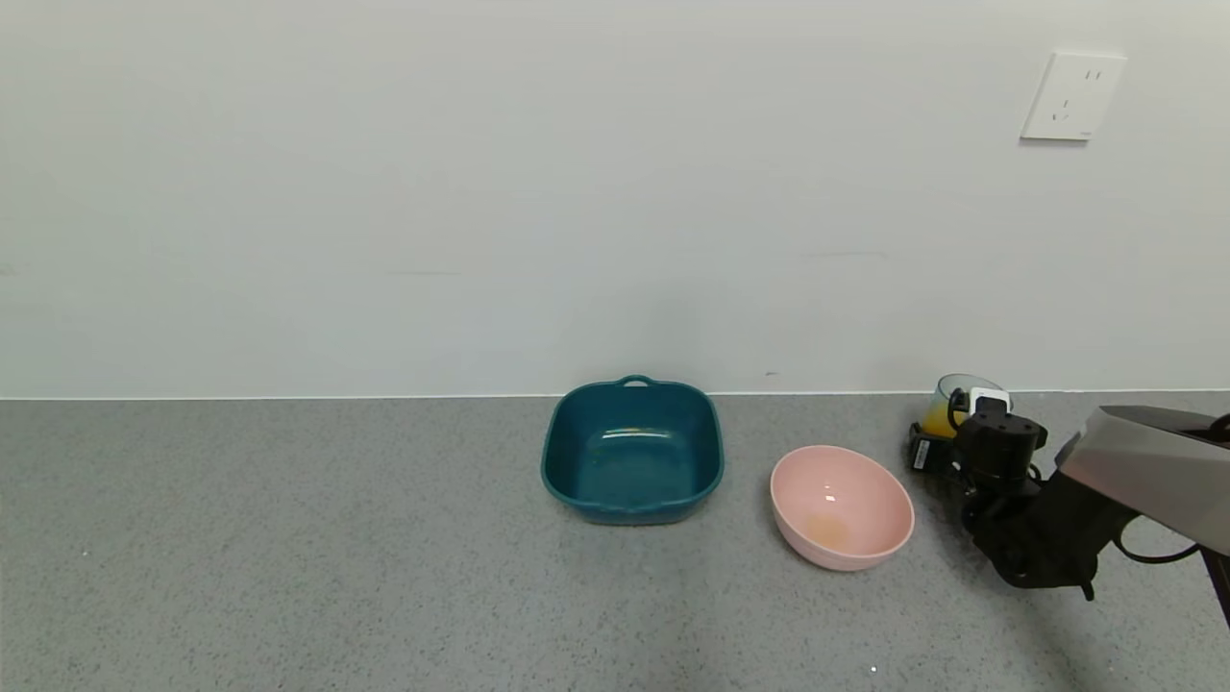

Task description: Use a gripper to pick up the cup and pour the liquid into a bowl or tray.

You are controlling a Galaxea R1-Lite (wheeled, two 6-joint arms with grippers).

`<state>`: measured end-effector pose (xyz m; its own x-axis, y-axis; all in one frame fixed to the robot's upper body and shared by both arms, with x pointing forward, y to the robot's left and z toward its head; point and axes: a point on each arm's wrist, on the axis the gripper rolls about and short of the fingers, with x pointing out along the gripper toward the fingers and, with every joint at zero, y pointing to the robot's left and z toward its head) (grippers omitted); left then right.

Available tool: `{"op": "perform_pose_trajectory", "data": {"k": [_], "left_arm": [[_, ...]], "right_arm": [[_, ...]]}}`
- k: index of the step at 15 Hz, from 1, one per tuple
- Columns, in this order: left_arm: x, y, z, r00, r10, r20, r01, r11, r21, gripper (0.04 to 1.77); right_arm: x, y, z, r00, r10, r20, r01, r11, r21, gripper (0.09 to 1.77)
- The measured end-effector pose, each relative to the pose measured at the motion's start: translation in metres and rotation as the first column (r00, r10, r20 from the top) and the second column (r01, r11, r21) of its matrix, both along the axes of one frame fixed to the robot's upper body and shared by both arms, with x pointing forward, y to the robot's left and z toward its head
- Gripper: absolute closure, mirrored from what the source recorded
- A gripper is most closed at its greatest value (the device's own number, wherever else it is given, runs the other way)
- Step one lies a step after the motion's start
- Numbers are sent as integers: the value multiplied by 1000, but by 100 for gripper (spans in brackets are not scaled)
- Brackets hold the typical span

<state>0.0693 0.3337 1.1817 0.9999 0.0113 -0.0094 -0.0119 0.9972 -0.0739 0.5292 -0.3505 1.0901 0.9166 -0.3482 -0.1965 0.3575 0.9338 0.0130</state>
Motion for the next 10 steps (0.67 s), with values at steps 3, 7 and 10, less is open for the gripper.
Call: {"op": "perform_pose_trajectory", "data": {"k": [3, 7, 10], "left_arm": [[0, 0, 0, 1000, 0, 0, 0, 1000, 0, 9], [0, 0, 0, 1000, 0, 0, 0, 1000, 0, 9], [0, 0, 0, 1000, 0, 0, 0, 1000, 0, 9]], "right_arm": [[0, 1, 0, 1000, 2, -1, -2, 1000, 0, 52], [0, 1, 0, 1000, 2, 0, -2, 1000, 0, 52], [-1, 1, 1, 1000, 3, 0, -3, 1000, 0, 52]]}}
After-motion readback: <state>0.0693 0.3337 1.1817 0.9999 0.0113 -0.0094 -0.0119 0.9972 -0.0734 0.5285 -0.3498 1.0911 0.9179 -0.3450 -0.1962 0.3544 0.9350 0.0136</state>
